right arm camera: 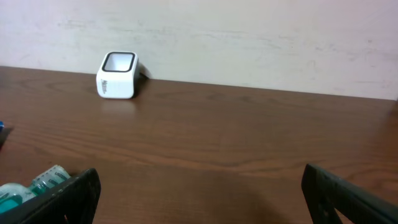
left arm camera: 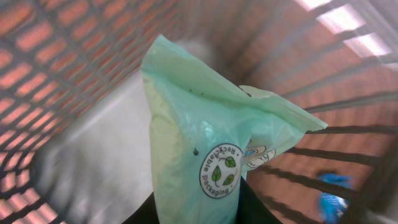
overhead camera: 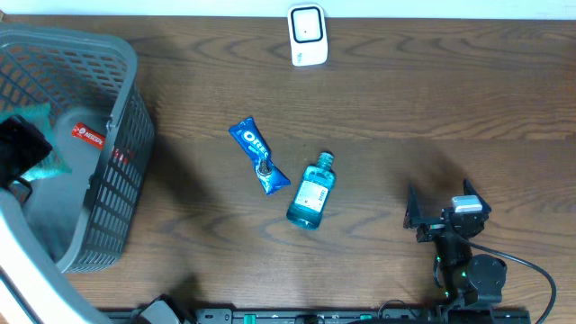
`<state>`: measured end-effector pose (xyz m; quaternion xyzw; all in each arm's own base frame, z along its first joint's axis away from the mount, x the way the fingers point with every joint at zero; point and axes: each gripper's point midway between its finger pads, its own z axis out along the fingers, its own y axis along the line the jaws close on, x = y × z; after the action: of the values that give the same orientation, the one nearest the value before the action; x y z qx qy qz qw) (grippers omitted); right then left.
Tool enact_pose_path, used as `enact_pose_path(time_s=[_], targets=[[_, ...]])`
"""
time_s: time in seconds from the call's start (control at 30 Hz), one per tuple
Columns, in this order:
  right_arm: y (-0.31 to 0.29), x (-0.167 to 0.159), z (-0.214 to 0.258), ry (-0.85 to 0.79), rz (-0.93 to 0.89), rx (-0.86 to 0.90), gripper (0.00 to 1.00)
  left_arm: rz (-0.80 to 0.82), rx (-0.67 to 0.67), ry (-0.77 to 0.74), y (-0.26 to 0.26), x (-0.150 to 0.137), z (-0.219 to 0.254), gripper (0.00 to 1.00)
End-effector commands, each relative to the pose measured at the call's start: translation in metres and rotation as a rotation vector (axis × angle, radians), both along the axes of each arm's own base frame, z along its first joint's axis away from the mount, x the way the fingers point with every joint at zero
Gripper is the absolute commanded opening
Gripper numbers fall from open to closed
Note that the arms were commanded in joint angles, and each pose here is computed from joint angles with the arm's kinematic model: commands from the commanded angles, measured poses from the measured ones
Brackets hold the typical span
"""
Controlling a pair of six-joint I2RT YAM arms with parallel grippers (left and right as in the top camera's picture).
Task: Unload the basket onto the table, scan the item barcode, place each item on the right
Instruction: 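Carry the wipes pack past the scanner with the left gripper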
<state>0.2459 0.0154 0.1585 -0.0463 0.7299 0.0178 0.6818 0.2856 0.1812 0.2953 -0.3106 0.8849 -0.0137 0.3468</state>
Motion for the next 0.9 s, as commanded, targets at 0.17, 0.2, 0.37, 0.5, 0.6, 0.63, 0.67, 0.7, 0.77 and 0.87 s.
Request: enact_pose_path(time_s=[0.17, 0.2, 0.37, 0.5, 0.6, 0.63, 0.67, 0.7, 0.77, 0.87], targets=[[0.0, 0.0, 0.0, 0.0, -0.003, 0.012, 0.99, -0.335, -0.136, -0.501, -0.131, -0.013, 0.127, 0.23], [0.0, 0.0, 0.0, 0.0, -0.002, 0.012, 0.99, -0.376, -0.151, -0.521, -0.148, -0.016, 0.134, 0.23], [0.0, 0.0, 0.0, 0.0, -0.003, 0.012, 0.99, -0.694, -0.244, -0.5, -0.241, -0.023, 0.133, 0.23], [0.0, 0.0, 0.0, 0.0, -0.002, 0.012, 0.99, -0.868, -0.296, -0.376, -0.3, -0.013, 0.101, 0.19], [0.0, 0.0, 0.0, 0.0, -0.003, 0.012, 0.99, -1.017, -0.331, -0.284, -0.353, -0.003, 0.076, 0.19], [0.0, 0.0, 0.0, 0.0, -0.002, 0.012, 0.99, -1.07, -0.343, -0.258, -0.374, 0.001, 0.067, 0.19], [0.0, 0.0, 0.0, 0.0, -0.003, 0.012, 0.99, -1.111, -0.352, -0.238, -0.391, 0.005, 0.059, 0.19], [0.0, 0.0, 0.0, 0.0, -0.002, 0.012, 0.99, -1.155, -0.361, -0.214, -0.411, 0.009, 0.048, 0.19], [0.0, 0.0, 0.0, 0.0, -0.003, 0.012, 0.99, -1.207, -0.354, -0.166, -0.445, 0.021, 0.022, 0.19], [0.0, 0.0, 0.0, 0.0, -0.002, 0.012, 0.99, -1.244, -0.327, -0.086, -0.485, 0.037, -0.024, 0.19]])
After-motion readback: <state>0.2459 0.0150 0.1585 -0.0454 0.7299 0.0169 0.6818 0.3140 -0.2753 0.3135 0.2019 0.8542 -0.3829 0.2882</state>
